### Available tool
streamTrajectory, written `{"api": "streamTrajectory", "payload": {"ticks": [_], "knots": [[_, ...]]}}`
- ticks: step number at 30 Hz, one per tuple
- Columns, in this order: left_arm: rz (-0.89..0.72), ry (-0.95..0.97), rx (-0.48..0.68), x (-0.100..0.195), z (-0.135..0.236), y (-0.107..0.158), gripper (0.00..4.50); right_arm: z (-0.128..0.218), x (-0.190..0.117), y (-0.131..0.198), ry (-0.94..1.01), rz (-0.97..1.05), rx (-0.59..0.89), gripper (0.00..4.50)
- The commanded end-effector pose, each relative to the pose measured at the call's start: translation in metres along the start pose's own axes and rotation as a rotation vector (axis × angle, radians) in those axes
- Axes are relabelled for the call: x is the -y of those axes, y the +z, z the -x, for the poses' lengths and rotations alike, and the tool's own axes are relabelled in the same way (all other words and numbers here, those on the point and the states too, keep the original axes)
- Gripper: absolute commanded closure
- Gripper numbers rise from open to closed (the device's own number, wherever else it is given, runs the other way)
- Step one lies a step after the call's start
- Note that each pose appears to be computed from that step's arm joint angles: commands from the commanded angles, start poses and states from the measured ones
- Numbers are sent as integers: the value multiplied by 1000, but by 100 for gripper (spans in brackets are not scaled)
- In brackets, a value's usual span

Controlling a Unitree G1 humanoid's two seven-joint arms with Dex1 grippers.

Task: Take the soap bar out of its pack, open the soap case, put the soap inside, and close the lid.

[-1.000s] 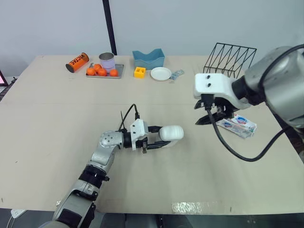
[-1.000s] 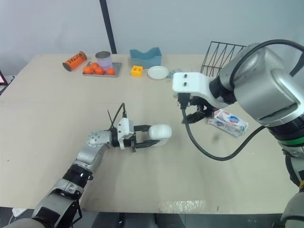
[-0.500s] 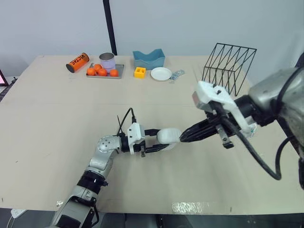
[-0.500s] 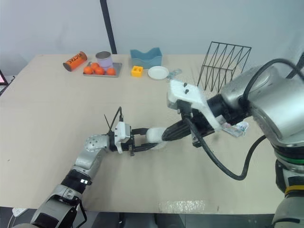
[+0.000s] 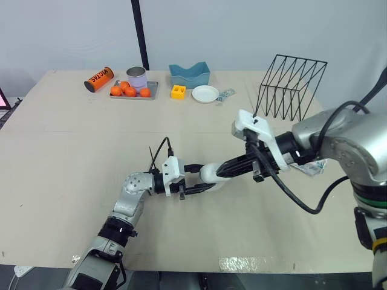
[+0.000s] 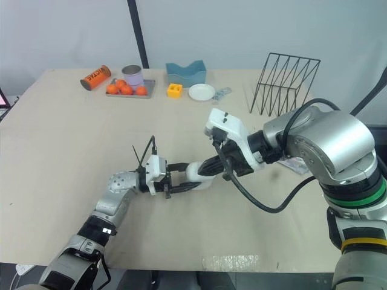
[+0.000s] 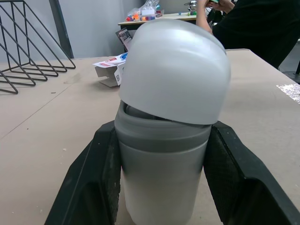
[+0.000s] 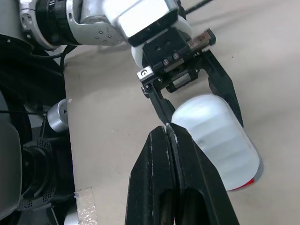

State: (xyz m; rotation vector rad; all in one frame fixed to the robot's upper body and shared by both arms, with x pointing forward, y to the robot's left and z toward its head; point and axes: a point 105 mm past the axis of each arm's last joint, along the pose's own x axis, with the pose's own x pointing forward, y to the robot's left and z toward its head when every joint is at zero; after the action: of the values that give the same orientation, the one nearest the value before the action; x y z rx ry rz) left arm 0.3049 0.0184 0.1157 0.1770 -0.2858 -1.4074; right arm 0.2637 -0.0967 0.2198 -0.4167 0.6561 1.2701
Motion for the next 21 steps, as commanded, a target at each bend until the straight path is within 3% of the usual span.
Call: {"api": "streamTrajectory", "payload": {"ticks": [1,21], "knots": [[-37,-6,20,-1,-1,9,259,-3,1,3,-3,12,14,447],[-39,-29,35,4,2,13,259,-19,18,-12,-41,-51,8,447]]}}
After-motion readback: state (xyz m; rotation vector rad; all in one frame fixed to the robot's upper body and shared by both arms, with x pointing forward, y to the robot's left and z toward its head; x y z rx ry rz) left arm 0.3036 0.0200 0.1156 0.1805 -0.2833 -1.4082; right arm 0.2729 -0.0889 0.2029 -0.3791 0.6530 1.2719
